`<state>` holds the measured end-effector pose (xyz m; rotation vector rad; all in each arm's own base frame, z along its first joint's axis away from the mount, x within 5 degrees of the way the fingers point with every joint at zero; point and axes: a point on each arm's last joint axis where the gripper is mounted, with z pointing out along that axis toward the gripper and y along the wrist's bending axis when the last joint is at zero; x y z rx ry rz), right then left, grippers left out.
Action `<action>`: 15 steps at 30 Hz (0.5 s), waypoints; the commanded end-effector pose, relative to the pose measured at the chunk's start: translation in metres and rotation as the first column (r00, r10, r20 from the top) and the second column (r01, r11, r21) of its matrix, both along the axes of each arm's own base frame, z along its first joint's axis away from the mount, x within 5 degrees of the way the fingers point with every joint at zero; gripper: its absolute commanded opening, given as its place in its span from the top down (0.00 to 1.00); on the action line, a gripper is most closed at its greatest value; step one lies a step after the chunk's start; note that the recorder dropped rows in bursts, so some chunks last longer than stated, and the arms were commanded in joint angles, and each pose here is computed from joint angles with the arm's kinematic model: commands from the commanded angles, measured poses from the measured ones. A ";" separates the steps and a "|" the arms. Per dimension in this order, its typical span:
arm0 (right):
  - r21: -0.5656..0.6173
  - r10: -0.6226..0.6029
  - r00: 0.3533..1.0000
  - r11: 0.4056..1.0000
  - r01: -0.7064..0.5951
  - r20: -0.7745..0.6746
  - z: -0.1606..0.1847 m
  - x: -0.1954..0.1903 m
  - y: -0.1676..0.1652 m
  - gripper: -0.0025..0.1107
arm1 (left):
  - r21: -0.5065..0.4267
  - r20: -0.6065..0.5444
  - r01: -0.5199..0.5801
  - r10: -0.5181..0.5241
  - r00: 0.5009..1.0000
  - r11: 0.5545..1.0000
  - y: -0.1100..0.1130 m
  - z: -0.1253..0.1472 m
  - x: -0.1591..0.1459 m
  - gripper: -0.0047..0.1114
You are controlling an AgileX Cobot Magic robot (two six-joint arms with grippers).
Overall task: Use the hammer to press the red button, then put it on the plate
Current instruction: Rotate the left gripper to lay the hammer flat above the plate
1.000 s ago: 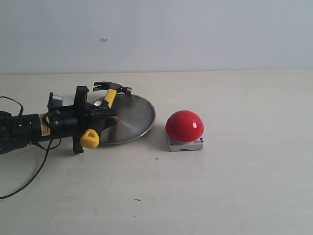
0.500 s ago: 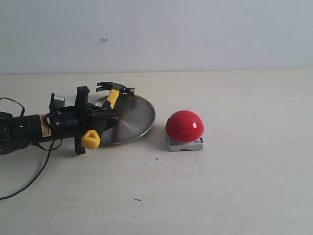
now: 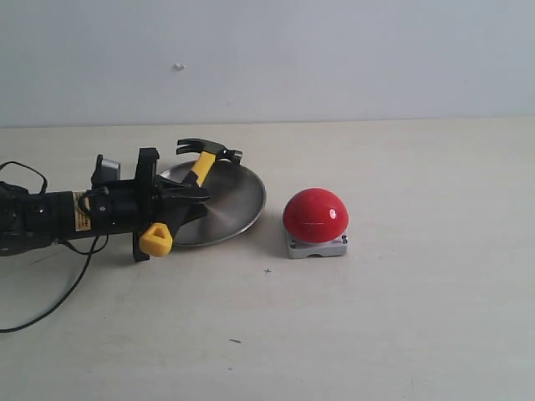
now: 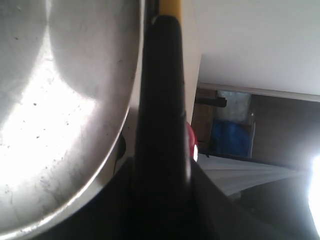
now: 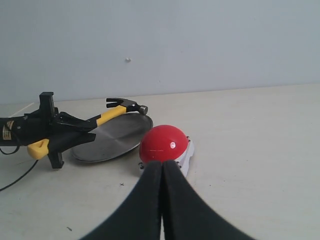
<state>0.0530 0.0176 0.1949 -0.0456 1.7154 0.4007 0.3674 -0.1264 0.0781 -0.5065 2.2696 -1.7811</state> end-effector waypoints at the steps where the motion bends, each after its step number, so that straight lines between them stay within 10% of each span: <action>1: -0.004 0.000 1.000 1.000 0.000 0.007 -0.001 0.000 0.000 0.98 | -0.073 0.038 0.027 -0.024 0.999 0.997 -0.005 0.009 0.002 0.96; 15: -0.004 0.000 1.000 1.000 0.000 0.007 -0.001 0.000 0.000 0.98 | -0.060 0.028 0.050 -0.048 0.998 0.997 -0.006 0.007 0.000 0.96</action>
